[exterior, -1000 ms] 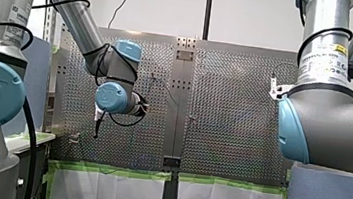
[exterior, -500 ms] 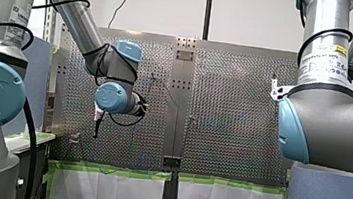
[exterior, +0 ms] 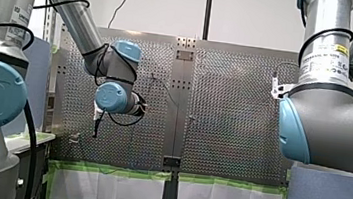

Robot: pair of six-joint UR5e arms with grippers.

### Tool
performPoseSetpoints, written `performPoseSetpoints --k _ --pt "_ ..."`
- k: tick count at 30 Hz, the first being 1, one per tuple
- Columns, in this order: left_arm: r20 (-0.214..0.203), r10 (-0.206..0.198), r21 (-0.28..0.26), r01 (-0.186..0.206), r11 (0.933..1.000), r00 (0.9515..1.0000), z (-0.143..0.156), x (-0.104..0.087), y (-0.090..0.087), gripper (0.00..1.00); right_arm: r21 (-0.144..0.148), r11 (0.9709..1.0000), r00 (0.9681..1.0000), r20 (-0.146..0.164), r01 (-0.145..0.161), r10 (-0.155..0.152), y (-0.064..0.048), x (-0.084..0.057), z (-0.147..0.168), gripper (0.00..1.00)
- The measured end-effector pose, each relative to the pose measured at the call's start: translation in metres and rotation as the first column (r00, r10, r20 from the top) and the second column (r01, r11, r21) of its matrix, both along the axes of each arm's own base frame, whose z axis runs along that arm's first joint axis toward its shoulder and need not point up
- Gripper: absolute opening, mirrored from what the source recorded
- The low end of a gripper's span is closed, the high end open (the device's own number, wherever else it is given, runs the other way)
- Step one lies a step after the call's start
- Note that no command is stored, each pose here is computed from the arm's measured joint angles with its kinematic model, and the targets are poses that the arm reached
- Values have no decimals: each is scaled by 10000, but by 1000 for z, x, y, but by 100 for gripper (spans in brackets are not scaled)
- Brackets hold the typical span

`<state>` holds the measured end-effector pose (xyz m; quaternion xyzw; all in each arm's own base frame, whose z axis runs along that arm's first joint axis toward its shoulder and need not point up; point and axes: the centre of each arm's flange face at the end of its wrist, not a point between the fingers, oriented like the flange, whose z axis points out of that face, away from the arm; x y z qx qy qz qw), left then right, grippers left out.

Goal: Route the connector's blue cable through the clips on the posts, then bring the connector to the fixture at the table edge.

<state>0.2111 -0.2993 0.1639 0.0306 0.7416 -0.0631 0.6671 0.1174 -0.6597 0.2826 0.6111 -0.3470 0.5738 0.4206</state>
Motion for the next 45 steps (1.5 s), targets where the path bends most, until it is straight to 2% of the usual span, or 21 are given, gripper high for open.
performPoseSetpoints --k 19,24,26,33,45 --pt "9 13 27 -13 10000 10000 0 1 0 100 24 9999 9999 67 -111 111 -1 2 1 0" --pt "9 14 38 -14 10000 10000 0 1 0 100 179 9998 9999 120 -117 115 0 2 -1 0" --pt "8 13 40 -13 10000 10000 0 1 0 100 372 9993 9998 174 -103 97 1 1 -8 0" --pt "4 13 45 -13 10000 10000 0 1 0 100 500 9987 9997 231 -137 125 -1 1 -16 0" --pt "-1 44 50 -44 10000 10000 0 2 1 100 408 9988 9992 290 -280 268 -3 2 -14 0"
